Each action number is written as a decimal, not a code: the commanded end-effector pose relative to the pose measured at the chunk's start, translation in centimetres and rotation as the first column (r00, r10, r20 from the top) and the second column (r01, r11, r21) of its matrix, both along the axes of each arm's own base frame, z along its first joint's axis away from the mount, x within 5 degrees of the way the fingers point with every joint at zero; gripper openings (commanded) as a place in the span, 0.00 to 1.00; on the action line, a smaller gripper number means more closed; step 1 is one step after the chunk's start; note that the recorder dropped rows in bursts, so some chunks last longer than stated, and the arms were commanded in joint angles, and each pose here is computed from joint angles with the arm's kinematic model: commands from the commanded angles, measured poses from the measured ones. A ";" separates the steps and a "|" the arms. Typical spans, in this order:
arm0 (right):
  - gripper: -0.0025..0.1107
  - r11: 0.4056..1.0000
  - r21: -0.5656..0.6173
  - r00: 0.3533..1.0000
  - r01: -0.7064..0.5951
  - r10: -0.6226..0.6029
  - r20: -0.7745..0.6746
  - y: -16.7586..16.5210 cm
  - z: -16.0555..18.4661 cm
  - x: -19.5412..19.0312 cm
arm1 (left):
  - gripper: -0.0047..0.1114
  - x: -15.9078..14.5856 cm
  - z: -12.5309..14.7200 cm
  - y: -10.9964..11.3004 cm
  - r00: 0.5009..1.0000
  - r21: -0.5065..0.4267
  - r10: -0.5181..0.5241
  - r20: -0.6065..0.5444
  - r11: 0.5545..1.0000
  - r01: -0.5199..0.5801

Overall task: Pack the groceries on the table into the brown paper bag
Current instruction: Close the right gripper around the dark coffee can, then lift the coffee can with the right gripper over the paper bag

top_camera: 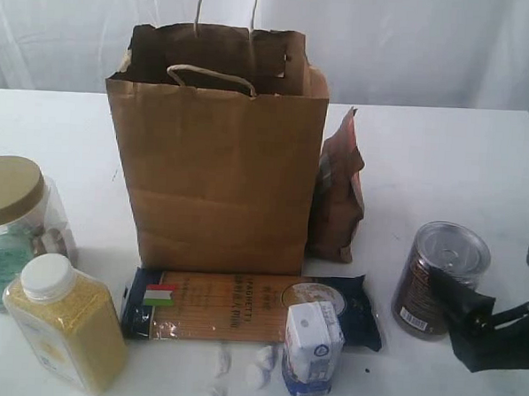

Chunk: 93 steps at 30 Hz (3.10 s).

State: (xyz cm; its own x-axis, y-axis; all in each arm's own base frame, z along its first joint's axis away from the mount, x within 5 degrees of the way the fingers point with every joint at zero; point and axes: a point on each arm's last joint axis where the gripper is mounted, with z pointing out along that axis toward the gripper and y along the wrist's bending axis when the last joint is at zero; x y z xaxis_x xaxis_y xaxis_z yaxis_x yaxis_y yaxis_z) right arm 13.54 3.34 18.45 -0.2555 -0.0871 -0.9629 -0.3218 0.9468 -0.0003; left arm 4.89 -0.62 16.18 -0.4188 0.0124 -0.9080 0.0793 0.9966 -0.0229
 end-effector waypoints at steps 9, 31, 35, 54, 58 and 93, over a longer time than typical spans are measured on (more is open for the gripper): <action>0.91 0.990 -0.118 0.995 -0.077 0.069 -0.073 0.6 -1.9 3.2 | 0.04 0.0 -0.1 -0.1 1.000 -0.005 -0.010 -0.002 1.000 0.010; 0.55 0.998 -0.066 0.986 -0.018 0.007 -0.168 0.6 -4.4 6.5 | 0.04 0.0 -0.1 -0.1 1.000 -0.005 -0.010 -0.002 1.000 0.010; 0.37 0.997 -0.071 0.984 -0.021 0.008 -0.177 0.6 -4.5 6.4 | 0.04 0.0 -0.1 -0.1 1.000 -0.005 -0.010 -0.002 1.000 0.010; 0.02 0.997 0.061 0.995 0.046 -0.040 -0.086 0.5 -2.9 6.7 | 0.04 0.0 -0.1 -0.1 1.000 -0.005 -0.010 -0.002 1.000 0.010; 0.02 0.996 0.079 0.999 0.039 -0.038 -0.022 0.6 -1.9 6.6 | 0.04 0.0 -0.1 -0.1 1.000 -0.005 -0.010 -0.002 1.000 0.010; 0.02 0.901 0.140 0.792 -0.412 0.278 0.543 5.4 20.4 13.5 | 0.04 0.0 -0.1 -0.1 1.000 -0.005 -0.010 -0.002 1.000 0.010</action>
State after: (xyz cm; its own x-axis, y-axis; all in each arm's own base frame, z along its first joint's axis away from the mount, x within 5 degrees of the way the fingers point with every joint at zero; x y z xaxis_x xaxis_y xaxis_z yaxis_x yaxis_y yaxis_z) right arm 26.93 7.13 37.41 0.2079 0.1631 -0.9644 -0.5443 0.8385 0.0245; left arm 4.89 -0.62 16.18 -0.4188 0.0124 -0.9080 0.0793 0.9966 -0.0229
